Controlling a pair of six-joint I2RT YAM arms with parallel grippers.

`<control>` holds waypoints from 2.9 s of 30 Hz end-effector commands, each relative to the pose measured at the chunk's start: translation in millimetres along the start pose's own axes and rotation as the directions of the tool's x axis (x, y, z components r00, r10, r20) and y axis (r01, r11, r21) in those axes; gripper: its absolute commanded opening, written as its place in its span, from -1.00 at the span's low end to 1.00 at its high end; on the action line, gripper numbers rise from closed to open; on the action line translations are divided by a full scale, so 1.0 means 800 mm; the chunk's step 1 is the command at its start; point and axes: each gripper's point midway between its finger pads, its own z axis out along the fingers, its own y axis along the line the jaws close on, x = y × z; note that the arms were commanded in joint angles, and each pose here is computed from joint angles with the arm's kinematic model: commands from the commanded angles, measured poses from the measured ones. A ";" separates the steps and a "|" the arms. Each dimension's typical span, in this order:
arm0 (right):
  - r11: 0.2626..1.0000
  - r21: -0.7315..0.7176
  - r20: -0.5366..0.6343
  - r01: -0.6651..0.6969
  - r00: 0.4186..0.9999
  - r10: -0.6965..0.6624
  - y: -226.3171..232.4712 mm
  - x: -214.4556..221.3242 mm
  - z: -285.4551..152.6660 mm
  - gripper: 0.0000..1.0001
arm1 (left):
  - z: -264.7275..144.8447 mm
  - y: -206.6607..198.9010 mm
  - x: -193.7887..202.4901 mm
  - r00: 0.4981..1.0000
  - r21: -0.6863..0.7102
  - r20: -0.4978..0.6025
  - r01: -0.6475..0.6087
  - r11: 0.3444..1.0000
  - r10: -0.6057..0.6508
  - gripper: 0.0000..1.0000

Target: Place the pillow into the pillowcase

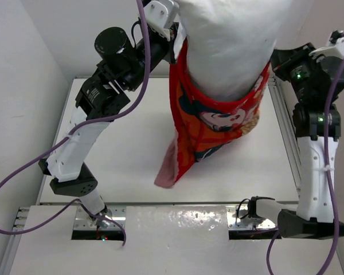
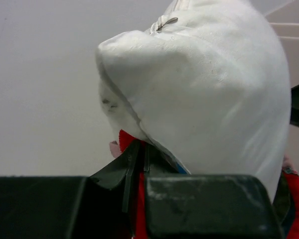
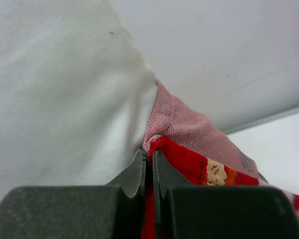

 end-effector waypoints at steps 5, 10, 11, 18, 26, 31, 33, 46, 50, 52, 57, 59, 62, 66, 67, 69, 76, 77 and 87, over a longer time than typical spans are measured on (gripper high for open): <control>0.987 -0.021 0.087 0.158 0.984 -0.155 0.042 -0.061 -0.040 -1.00 | -0.025 0.074 -0.037 0.991 -0.155 0.126 0.057 0.986 -0.037 -1.00; 0.970 -0.072 0.191 0.233 0.958 -0.216 0.099 -0.125 -0.087 -1.00 | -0.054 0.154 -0.084 0.976 -0.319 0.212 0.031 0.947 0.040 -1.00; 0.967 -0.074 0.213 0.242 0.952 -0.222 0.105 -0.133 -0.096 -1.00 | -0.056 0.152 -0.084 0.977 -0.306 0.211 0.030 0.952 0.037 -1.00; 0.979 -0.092 0.123 0.181 0.978 -0.170 0.088 -0.098 -0.064 -1.00 | -0.058 0.136 -0.004 0.999 -0.250 0.049 0.024 0.968 -0.012 -1.00; 0.977 -0.023 0.141 0.211 0.968 -0.205 0.054 -0.079 -0.070 -1.00 | -0.078 0.161 -0.018 0.997 -0.286 0.052 -0.031 0.958 0.048 -1.00; 0.939 -0.061 0.375 0.338 0.880 -0.292 0.150 -0.211 -0.106 -1.00 | -0.101 0.231 -0.119 0.951 -0.481 0.208 -0.105 0.870 0.230 -1.00; 0.933 -0.038 0.562 0.357 0.780 -0.275 0.176 -0.265 -0.160 -1.00 | -0.132 0.227 -0.174 0.901 -0.490 0.300 -0.137 0.861 0.314 -1.00; 0.933 -0.135 0.626 0.334 0.758 -0.181 0.206 -0.280 -0.189 -1.00 | -0.156 0.230 -0.185 0.897 -0.496 0.302 -0.142 0.857 0.323 -1.00; 0.976 -0.117 0.456 0.183 0.883 -0.111 0.107 -0.160 -0.134 -1.00 | -0.133 0.188 -0.040 0.992 -0.310 0.071 -0.080 0.947 0.107 -1.00; 0.988 -0.101 0.323 0.119 0.943 -0.080 0.076 -0.111 -0.100 -1.00 | -0.119 0.187 0.021 0.996 -0.309 -0.013 -0.088 0.947 0.088 -1.00; 0.935 -0.194 0.569 0.298 0.810 -0.140 0.208 -0.263 -0.178 -1.00 | -0.154 0.240 -0.185 0.902 -0.504 0.298 -0.129 0.854 0.312 -1.00; 0.939 -0.174 0.597 0.298 0.790 -0.141 0.209 -0.272 -0.193 -1.00 | -0.201 0.215 -0.228 0.860 -0.466 0.390 -0.123 0.876 0.329 -1.00; 0.971 -0.152 0.461 0.184 0.882 -0.095 0.123 -0.165 -0.161 -1.00 | -0.149 0.174 -0.089 0.977 -0.237 0.181 -0.069 0.969 0.114 -1.00; 0.986 -0.124 0.378 0.113 0.924 -0.058 0.101 -0.145 -0.122 -1.00 | -0.147 0.214 -0.107 0.964 -0.382 0.209 -0.076 0.921 0.166 -1.00; 0.980 -0.111 0.373 0.168 0.921 -0.116 0.114 -0.159 -0.125 -1.00 | -0.127 0.230 -0.116 0.955 -0.413 0.208 -0.109 0.904 0.210 -1.00; 0.956 -0.175 0.474 0.235 0.871 -0.128 0.175 -0.224 -0.157 -1.00 | -0.151 0.224 -0.173 0.918 -0.415 0.296 -0.126 0.901 0.265 -1.00; 0.991 -0.084 0.341 0.106 0.937 -0.072 0.071 -0.112 -0.122 -1.00 | -0.119 0.213 -0.010 0.997 -0.331 0.062 -0.032 0.943 0.055 -1.00; 0.987 -0.075 0.367 0.144 0.924 -0.107 0.087 -0.137 -0.130 -1.00 | -0.119 0.226 -0.041 0.992 -0.363 0.098 -0.043 0.931 0.084 -1.00; 0.992 -0.053 0.344 0.116 0.935 -0.091 0.054 -0.105 -0.115 -1.00 | -0.122 0.226 -0.013 0.997 -0.324 0.066 -0.019 0.946 0.043 -1.00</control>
